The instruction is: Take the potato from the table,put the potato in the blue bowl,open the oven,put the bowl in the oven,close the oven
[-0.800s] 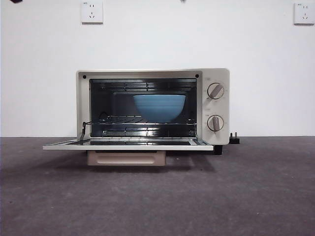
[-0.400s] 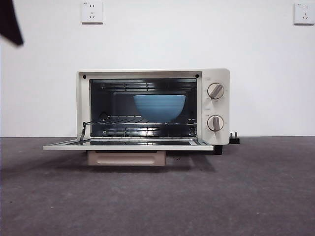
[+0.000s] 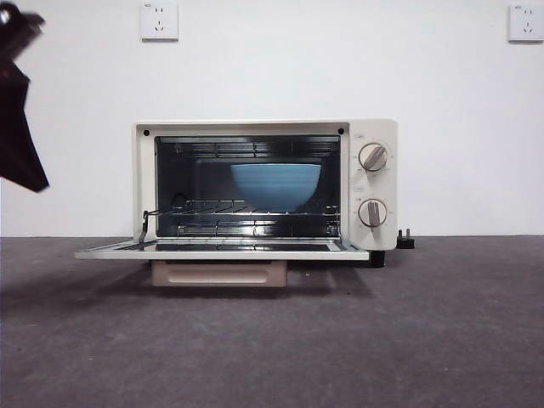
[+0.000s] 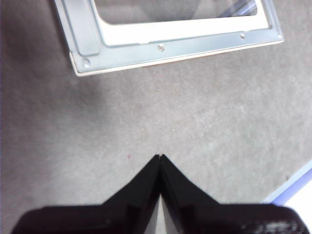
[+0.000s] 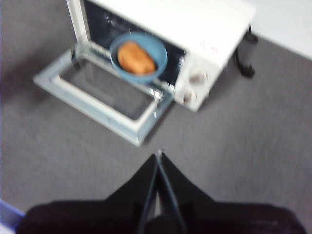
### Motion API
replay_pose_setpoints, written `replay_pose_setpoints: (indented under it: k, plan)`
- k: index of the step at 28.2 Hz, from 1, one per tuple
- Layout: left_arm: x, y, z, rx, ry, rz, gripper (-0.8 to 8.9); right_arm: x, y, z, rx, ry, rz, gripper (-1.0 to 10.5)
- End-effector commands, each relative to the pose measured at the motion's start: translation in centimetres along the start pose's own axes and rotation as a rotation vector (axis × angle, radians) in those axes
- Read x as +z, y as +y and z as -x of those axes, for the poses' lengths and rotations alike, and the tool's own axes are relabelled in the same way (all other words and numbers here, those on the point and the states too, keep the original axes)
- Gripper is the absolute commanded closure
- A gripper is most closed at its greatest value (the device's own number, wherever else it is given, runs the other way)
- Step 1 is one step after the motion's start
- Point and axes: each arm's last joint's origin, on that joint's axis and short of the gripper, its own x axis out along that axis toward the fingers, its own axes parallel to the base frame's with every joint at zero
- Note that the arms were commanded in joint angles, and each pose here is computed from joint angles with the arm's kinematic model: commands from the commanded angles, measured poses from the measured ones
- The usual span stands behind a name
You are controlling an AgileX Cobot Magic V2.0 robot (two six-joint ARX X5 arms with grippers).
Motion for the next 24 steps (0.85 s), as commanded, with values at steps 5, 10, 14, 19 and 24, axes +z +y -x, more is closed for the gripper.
replay_pose_setpoints:
  k: [5, 10, 14, 19, 24]
  plan:
    - [0.9, 2.4, -3.1, -0.084, 0.055, 0.128, 8.21, -6.1, -0.7, 0.0, 0.045, -0.118, -0.182, 9.6]
    - [0.9, 4.3, -5.0, -0.08, 0.108, 0.196, 8.21, -9.8, -1.3, 0.4, 0.083, -0.146, -0.275, 9.6]
    - [1.0, 6.1, -6.1, -0.109, 0.111, 0.286, 8.21, -11.7, -1.9, 1.4, 0.104, -0.186, -0.334, 9.6]
    - [1.8, 8.4, -7.3, -0.116, 0.051, 0.431, 8.21, -12.3, -2.4, 2.4, 0.12, -0.24, -0.365, 9.6]
    - [2.0, 9.2, -8.6, -0.155, 0.04, 0.496, 8.21, -11.9, -2.4, 2.5, 0.157, -0.282, -0.381, 9.6]
